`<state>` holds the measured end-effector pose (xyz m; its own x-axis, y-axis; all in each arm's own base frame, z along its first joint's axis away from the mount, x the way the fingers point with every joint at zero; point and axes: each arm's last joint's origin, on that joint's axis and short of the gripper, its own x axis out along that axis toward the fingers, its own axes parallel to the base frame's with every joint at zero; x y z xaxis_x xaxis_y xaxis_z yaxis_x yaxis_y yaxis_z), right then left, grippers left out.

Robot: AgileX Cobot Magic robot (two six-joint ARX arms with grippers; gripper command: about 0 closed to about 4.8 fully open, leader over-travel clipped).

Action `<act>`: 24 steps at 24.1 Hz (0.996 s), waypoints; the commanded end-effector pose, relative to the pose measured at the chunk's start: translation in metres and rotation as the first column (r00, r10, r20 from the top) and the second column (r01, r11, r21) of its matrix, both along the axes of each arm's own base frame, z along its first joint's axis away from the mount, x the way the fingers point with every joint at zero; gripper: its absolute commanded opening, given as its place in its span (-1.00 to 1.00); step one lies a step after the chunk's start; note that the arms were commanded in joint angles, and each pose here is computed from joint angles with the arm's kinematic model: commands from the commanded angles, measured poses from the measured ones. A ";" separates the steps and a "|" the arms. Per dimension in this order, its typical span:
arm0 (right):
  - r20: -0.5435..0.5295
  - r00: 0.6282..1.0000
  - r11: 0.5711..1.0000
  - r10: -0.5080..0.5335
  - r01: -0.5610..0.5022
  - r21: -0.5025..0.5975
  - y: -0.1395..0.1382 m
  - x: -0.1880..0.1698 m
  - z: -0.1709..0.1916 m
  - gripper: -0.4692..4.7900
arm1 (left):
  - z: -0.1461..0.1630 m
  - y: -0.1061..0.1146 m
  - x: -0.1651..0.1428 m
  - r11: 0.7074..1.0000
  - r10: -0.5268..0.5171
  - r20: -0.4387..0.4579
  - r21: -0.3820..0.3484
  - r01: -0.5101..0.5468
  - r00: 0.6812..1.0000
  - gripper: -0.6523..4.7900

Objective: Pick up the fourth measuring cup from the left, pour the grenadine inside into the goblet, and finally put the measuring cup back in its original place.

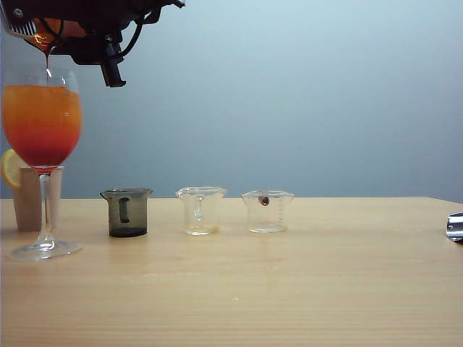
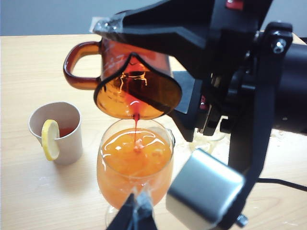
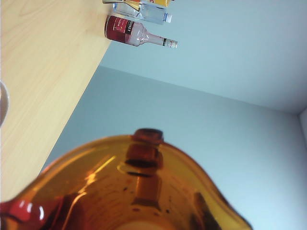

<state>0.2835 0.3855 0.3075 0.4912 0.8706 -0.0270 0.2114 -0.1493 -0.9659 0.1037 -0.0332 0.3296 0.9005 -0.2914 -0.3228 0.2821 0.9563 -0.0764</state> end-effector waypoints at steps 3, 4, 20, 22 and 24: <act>0.030 1.000 0.999 -0.001 0.000 0.035 -0.001 0.000 0.009 -0.85 | 0.001 0.000 0.000 1.000 0.000 0.012 -0.003 0.001 1.000 -0.78; 0.030 1.000 0.999 -0.001 0.000 0.035 -0.001 0.000 0.009 -0.85 | 0.001 0.000 0.000 1.000 0.000 0.012 -0.003 0.001 1.000 -0.78; 0.050 0.999 1.000 -0.001 0.000 0.025 -0.001 0.000 0.009 -0.85 | 0.001 0.000 0.000 1.000 0.000 0.012 -0.003 0.001 1.000 -0.78; 0.050 0.999 1.000 -0.001 0.000 0.025 -0.001 0.000 0.009 -0.85 | 0.001 0.000 0.000 1.000 0.000 0.012 -0.003 0.001 1.000 -0.78; 0.050 0.999 1.000 -0.001 0.000 0.025 -0.001 0.000 0.009 -0.85 | 0.001 0.000 0.000 1.000 0.000 0.012 -0.003 0.001 1.000 -0.78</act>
<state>0.2847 0.3847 0.3079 0.4939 0.8692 -0.0255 0.2327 -0.1604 -0.9592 0.1036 -0.0332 0.3296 0.9005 -0.2914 -0.3228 0.2821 0.9563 -0.0764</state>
